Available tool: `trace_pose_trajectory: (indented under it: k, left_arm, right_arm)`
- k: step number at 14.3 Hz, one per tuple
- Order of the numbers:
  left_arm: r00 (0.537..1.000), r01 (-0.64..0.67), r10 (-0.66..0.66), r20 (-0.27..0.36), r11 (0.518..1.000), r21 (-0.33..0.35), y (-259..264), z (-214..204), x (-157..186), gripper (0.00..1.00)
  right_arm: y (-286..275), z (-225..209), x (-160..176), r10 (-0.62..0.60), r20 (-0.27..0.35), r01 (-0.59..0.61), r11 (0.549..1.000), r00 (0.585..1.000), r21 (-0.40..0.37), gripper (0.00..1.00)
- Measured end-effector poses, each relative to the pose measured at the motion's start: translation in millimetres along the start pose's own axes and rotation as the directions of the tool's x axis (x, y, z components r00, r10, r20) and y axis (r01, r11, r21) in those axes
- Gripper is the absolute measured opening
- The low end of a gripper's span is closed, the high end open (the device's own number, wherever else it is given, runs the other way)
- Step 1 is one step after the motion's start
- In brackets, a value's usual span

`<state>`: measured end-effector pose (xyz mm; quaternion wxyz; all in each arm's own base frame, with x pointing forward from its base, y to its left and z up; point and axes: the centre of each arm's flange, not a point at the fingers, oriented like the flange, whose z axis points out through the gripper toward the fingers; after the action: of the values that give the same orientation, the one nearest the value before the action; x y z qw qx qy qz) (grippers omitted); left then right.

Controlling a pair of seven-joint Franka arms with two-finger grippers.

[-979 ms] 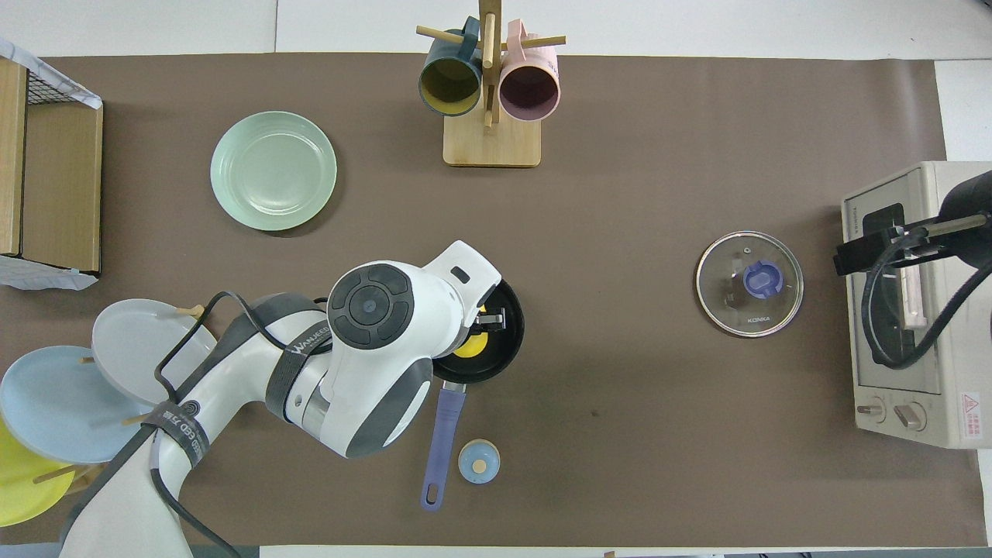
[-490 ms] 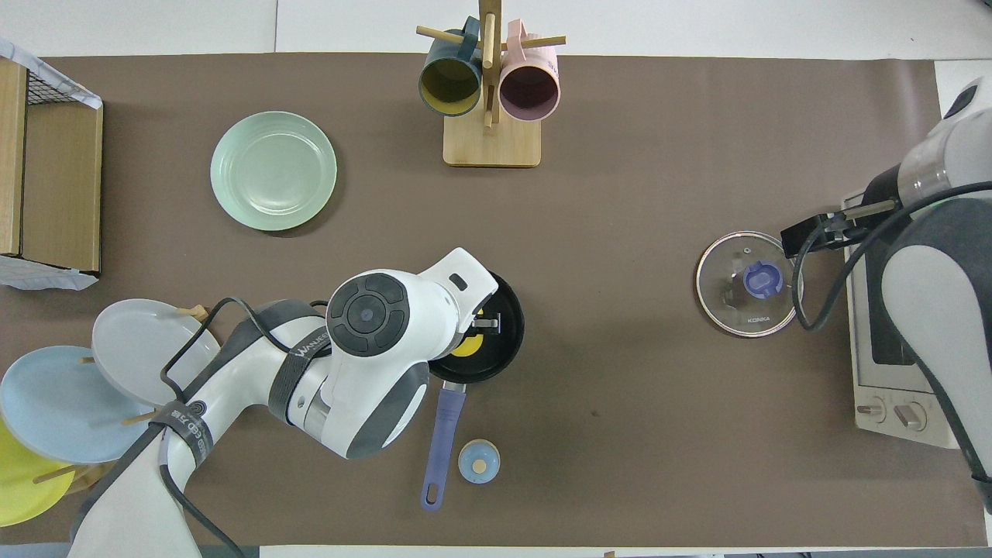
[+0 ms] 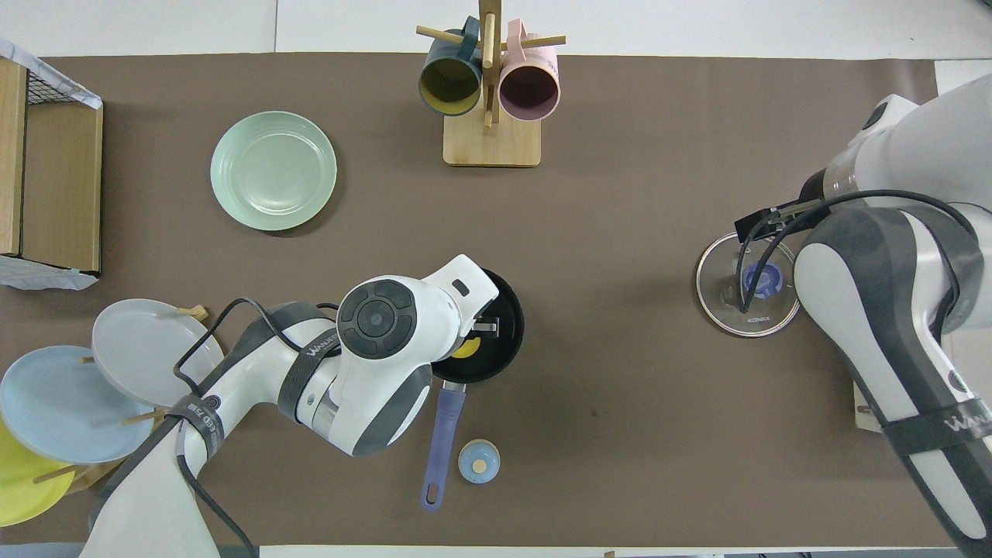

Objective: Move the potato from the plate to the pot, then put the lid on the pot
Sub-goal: 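Release the potato into the saucepan while the right gripper grasps the lid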

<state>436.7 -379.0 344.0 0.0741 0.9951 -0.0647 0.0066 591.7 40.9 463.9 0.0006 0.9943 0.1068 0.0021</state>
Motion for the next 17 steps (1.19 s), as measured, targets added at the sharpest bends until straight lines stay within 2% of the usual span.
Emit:
trace_pose_trajectory:
  k: [4,8,15,17]
  left_arm:
    - [1.0,-0.003,0.003,0.001,1.0,0.017,10,6,-7,0.64]
    - [1.0,0.01,-0.009,-0.011,0.998,0.062,22,16,-17,0.64]
    - [1.0,0.005,-0.005,-0.007,0.997,0.075,22,23,-18,0.64]
    - [1.0,0.004,-0.004,-0.007,0.997,0.075,22,23,-18,0.79]
  right_arm:
    - [3,35,-2,-0.064,0.003,0.064,0.998,0.998,0.001,1.0]
    - [7,85,-22,-0.104,-0.021,0.104,0.995,0.994,-0.006,1.0]
    - [38,104,-61,-0.127,-0.005,0.127,0.992,0.992,-0.003,1.0]
    - [38,109,-66,-0.13,-0.013,0.13,0.992,0.991,-0.006,1.0]
